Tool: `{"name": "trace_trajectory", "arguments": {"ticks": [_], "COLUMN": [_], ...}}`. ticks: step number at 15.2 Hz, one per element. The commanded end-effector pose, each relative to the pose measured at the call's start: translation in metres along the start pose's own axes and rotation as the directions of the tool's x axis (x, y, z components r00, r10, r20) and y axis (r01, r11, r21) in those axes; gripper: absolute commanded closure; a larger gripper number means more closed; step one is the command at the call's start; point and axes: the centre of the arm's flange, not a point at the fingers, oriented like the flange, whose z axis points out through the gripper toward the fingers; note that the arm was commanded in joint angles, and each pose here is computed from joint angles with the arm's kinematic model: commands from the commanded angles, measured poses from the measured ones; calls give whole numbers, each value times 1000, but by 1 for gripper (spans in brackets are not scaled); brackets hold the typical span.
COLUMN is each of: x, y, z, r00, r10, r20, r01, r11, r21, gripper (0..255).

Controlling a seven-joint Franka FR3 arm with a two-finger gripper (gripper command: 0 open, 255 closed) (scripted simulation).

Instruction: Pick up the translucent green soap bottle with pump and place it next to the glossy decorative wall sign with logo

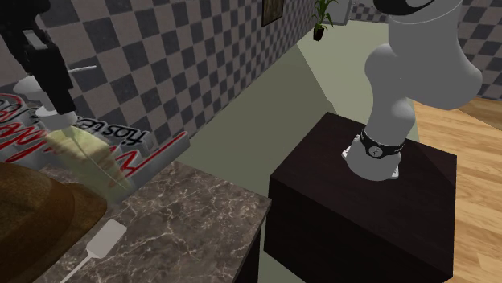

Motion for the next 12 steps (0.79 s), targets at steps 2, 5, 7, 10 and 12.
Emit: {"name": "trace_trajectory", "arguments": {"ticks": [2, 5, 7, 10, 12], "x": [-2, -3, -3, -5, -5], "y": [-1, -3, -4, -6, -7], "z": [16, 31, 42, 58, 68], "r00": [1000, 1000, 1000, 1000, 1000], "r10": [0, 0, 0, 0, 0], "r20": [-1, -1, -1, -1, -1], "r01": [0, 0, 0, 0, 0], "r11": [1000, 1000, 1000, 1000, 1000], "r21": [-1, -1, -1, -1, -1], "gripper": [255, 255, 255, 255, 255]}}
